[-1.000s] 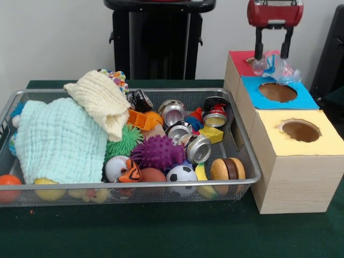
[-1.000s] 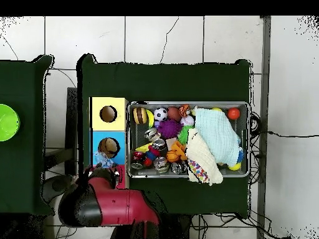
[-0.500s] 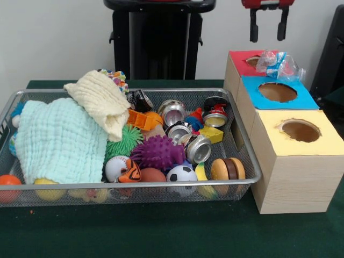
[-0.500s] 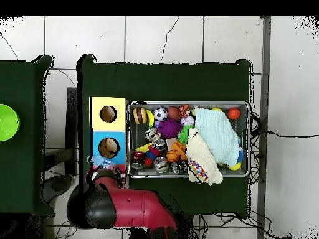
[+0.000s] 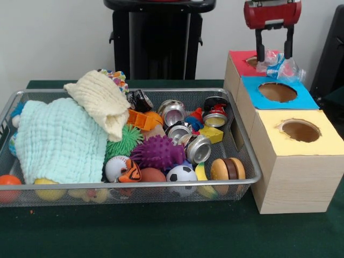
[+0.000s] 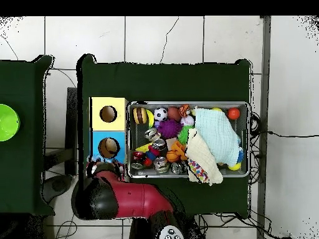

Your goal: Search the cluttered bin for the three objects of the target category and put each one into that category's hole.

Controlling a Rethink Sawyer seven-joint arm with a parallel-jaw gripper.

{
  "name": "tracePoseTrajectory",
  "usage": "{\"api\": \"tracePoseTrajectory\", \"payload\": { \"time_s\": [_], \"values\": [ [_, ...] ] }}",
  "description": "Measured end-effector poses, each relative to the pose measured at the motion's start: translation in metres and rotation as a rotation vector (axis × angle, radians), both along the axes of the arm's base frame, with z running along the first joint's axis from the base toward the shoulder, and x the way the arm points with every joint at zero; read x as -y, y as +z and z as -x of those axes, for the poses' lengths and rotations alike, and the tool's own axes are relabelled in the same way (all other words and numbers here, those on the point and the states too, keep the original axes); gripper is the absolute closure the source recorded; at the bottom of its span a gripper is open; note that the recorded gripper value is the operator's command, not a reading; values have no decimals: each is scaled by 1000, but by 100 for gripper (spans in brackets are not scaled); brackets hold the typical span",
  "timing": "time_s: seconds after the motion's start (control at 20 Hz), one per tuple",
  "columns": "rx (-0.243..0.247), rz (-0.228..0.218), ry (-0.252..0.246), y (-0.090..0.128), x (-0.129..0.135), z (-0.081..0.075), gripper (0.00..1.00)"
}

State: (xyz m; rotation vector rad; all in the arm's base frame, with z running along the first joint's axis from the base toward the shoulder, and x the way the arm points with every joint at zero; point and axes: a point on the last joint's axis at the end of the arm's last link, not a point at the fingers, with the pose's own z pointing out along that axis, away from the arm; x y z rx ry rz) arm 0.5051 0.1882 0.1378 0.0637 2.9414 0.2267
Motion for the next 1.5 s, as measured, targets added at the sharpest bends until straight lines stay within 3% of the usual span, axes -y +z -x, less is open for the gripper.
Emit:
{"api": "tracePoseTrajectory", "payload": {
  "time_s": [0.1, 0.2, 0.25, 0.35, 0.4, 0.45, 0.7, 0.85, 1.1, 1.2, 1.25, 1.4, 1.5],
  "values": [
    [-24, 6, 17, -2, -7, 8, 0],
    [-84, 25, 55, -2, -20, 27, 0],
    [-156, 46, 98, 1, -32, 49, 0],
    [-216, 66, 135, 5, -39, 67, 0],
    [-284, 90, 175, 13, -44, 86, 0],
    [-322, 104, 196, 19, -46, 96, 0],
    [-424, 153, 232, 47, -40, 122, 0],
    [-399, 158, 212, 53, -33, 119, 0],
    [-297, 77, 64, 46, -23, 91, 0],
    [-279, 53, 17, 42, -20, 85, 0],
    [-263, 32, -31, 36, -18, 79, 0],
    [-257, 21, -81, 23, -14, 76, 0],
    [-296, 32, -71, 7, -18, 88, 0]
  ]
}}
